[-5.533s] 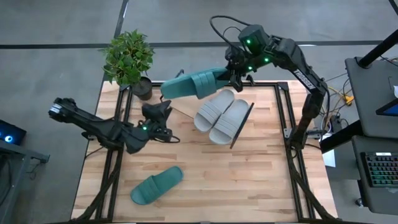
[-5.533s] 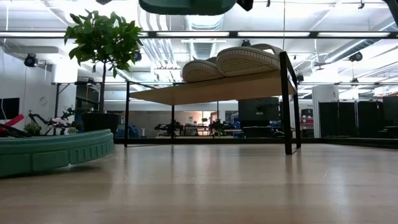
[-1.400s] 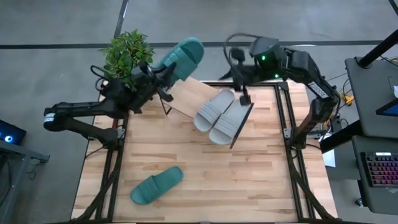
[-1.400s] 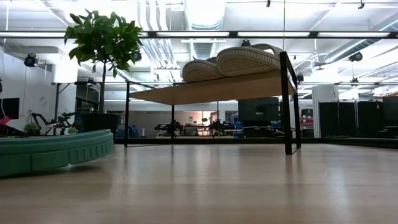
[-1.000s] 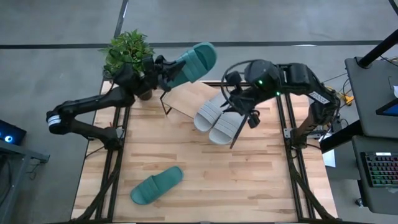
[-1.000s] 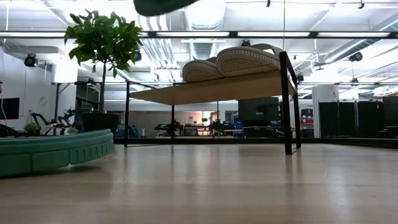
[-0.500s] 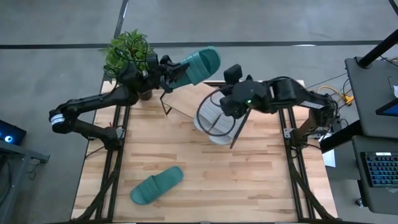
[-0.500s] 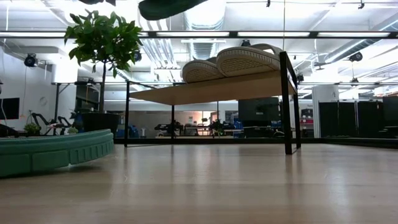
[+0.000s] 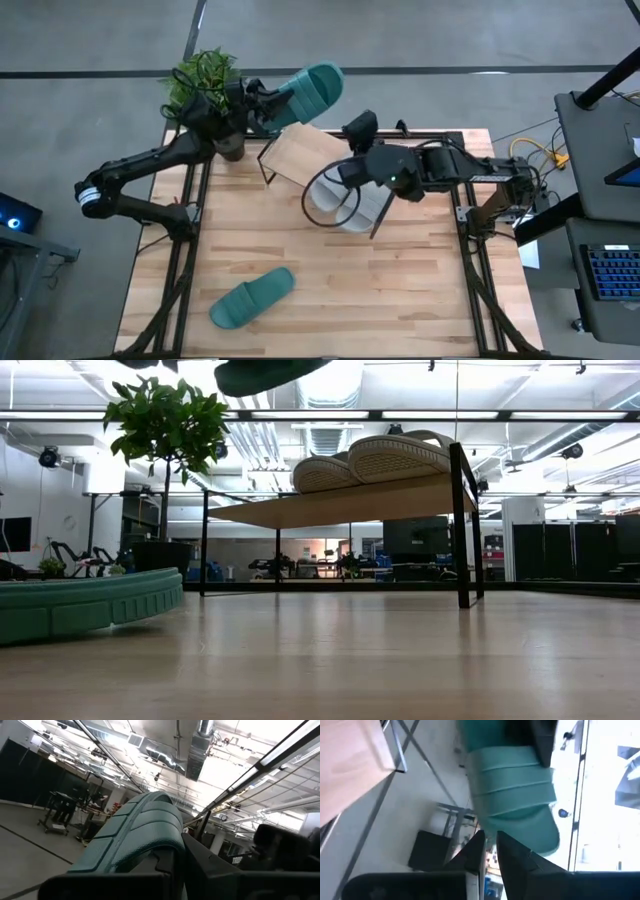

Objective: Pick and place slides into the shelf
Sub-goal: Put the top green slide on the shelf

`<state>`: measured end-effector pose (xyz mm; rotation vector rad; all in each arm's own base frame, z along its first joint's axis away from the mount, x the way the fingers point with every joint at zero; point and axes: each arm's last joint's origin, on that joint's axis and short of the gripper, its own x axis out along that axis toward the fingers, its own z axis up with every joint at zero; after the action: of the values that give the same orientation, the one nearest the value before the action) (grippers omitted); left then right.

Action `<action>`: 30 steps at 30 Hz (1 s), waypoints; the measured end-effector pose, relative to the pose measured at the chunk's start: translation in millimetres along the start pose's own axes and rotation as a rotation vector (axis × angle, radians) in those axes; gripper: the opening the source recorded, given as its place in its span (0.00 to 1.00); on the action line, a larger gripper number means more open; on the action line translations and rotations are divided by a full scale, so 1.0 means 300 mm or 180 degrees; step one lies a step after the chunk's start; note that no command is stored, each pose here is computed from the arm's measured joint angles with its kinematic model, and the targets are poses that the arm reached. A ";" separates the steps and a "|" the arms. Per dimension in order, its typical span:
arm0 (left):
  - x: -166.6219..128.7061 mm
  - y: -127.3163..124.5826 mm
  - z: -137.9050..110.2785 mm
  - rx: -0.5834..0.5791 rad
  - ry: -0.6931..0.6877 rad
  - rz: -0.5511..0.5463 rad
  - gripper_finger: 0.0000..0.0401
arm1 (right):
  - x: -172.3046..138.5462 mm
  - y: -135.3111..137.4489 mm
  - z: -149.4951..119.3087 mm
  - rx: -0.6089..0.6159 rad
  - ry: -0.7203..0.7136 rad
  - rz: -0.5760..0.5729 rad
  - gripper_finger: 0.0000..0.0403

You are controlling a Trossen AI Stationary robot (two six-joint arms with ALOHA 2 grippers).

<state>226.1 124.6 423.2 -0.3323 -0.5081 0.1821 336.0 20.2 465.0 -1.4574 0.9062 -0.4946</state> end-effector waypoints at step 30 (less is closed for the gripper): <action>-0.049 -0.025 0.051 -0.0156 0.0299 -0.0484 0.00 | 0.012 -0.059 -0.001 -0.1309 -0.0216 -0.0189 0.55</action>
<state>206.4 118.0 431.7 -0.3468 -0.4432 0.0065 341.9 15.5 481.4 -1.8663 0.9487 -0.3094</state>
